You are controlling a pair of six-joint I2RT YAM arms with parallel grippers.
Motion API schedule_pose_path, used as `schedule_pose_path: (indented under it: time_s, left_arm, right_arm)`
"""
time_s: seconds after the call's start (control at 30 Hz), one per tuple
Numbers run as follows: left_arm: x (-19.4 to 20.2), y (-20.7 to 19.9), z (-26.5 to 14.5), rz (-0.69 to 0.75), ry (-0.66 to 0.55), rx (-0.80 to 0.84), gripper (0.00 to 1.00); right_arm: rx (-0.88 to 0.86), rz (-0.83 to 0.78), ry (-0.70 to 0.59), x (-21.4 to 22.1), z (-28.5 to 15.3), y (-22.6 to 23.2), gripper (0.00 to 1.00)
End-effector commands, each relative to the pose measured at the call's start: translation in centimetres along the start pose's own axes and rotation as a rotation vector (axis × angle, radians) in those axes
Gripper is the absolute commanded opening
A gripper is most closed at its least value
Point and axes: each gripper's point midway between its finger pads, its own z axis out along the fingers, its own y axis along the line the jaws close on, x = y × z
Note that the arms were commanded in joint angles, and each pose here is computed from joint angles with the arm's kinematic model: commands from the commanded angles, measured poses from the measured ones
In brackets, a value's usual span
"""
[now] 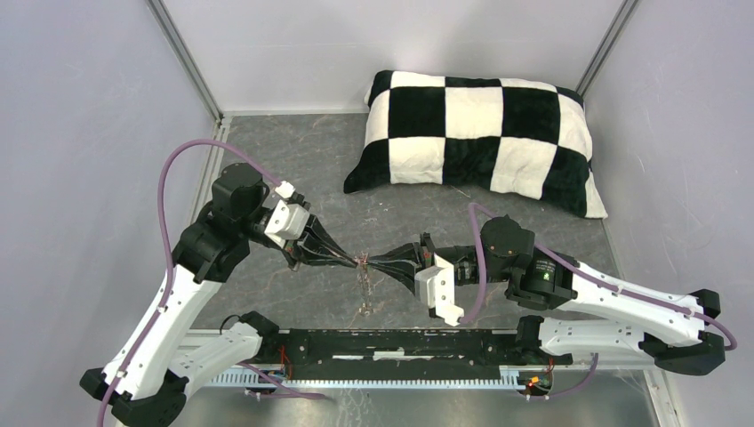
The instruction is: Put the keys on the keyring
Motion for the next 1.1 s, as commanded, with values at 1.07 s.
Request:
schedule_pose_path:
  time_s: [1.07]
  left_arm:
    - [0.4, 0.8, -0.5, 0.049, 0.062, -0.058, 0.02]
  right_arm:
    - [0.017, -0.012, -0.065, -2.4, 0.8, -1.5, 0.01]
